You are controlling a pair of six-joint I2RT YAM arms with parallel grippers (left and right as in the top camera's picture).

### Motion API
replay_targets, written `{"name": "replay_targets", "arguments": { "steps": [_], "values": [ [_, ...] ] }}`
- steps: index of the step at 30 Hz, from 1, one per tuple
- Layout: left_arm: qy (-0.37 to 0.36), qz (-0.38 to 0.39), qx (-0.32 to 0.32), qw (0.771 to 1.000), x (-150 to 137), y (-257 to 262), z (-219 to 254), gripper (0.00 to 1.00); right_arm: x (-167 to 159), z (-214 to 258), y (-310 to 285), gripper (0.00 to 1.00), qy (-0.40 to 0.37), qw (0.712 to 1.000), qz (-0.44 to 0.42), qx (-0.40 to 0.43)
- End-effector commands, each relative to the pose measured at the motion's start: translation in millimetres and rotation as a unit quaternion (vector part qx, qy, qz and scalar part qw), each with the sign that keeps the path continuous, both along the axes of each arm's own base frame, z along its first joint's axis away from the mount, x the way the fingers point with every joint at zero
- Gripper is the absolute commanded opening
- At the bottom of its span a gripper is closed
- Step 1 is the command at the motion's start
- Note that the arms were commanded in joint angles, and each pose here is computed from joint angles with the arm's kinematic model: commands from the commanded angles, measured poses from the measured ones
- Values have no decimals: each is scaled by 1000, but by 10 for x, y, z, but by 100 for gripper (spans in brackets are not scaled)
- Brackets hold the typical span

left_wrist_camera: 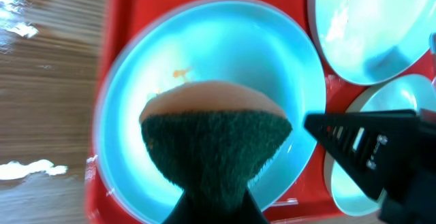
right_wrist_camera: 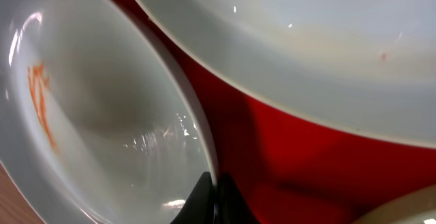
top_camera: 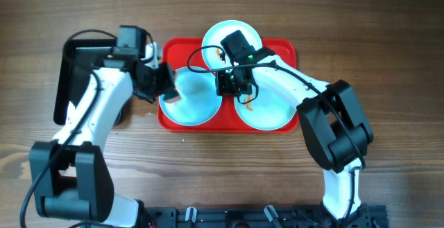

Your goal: Clean dirty plates on tray and stack at the side

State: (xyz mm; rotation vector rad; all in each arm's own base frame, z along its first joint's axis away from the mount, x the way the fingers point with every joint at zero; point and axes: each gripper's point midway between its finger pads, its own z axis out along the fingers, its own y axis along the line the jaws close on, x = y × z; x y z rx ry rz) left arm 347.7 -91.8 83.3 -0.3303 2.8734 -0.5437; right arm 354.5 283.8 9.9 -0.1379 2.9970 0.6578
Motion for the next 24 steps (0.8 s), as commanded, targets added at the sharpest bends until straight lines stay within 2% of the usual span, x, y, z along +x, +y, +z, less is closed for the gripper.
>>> {"name": "replay_targets", "arguments": {
  "steps": [1,3,6,17,24],
  "values": [
    [14,-22,-11,1000,-168,-334,-219,4,-5,-36,9,4,2,1000,-5,-20],
    [-18,-57,-14,998,-136,-598,-211,4,-45,-62,50,4,0,1000,5,-26],
    [-38,-31,40,998,-69,-626,-269,4,-65,-91,61,4,2,1000,4,-30],
    [-3,-23,99,995,-27,-498,-790,4,-65,-97,46,4,2,999,3,-35],
    [0,1,226,974,-52,-35,-876,4,-70,-106,21,4,2,999,2,-41]
  ]
}}
